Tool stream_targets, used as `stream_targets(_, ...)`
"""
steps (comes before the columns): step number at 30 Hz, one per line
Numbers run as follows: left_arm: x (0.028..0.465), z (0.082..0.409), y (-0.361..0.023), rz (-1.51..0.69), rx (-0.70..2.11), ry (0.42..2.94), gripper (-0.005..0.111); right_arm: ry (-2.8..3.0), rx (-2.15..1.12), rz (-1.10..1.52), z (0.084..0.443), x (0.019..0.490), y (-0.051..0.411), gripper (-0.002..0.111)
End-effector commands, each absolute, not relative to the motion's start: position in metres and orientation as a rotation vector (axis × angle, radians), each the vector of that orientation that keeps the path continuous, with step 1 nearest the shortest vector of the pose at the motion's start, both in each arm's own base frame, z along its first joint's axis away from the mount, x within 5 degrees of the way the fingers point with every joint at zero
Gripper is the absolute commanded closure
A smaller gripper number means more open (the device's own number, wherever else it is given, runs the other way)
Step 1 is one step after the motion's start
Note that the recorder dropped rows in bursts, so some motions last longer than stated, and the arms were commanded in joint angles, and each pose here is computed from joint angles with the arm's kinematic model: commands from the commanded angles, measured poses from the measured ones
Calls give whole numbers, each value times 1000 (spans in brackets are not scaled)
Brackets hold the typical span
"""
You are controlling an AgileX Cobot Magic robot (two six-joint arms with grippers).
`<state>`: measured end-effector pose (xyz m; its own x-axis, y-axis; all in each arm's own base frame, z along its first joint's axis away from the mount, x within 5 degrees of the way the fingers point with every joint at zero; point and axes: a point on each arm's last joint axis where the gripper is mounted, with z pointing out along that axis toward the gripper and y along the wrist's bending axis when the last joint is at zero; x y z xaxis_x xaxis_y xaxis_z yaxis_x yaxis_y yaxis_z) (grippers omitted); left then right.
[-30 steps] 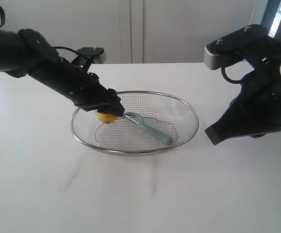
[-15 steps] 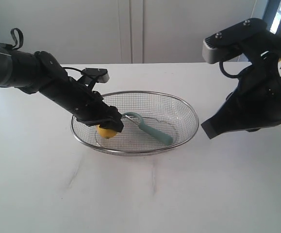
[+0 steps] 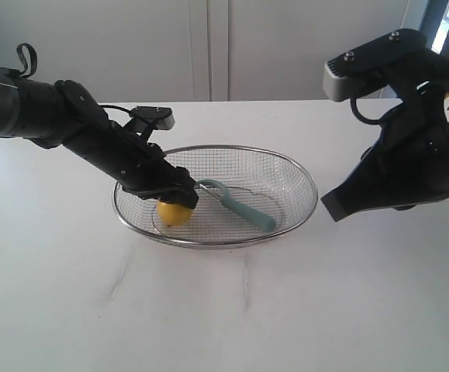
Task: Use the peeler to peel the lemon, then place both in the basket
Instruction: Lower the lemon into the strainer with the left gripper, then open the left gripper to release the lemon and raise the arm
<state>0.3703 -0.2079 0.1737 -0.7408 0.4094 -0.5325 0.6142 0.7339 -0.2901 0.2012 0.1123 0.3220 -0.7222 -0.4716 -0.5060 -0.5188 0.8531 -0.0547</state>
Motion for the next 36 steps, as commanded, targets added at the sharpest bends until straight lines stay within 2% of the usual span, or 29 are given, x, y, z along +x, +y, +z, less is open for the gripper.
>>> stream_targets(1,369,177,-210,-661,771,2501,37,2493,-712,127,325,202,111,108)
stream_targets(6,370,183,-209,-653,766,2480,37,2493,-712,127,325,202,111,108)
stream_targets(20,357,263,-198,-555,819,2286,38,2493,-712,127,325,202,111,108)
stream_targets(22,350,276,-195,-546,830,2276,44,2493,-712,127,325,202,111,108)
stream_targets(25,339,294,-189,-519,864,2270,60,2493,-712,127,325,202,111,108)
stream_targets(31,308,329,-167,-389,929,2315,106,2493,-712,127,325,202,111,108)
stream_targets(36,279,359,-149,-339,927,2328,107,2491,-711,128,325,202,111,108)
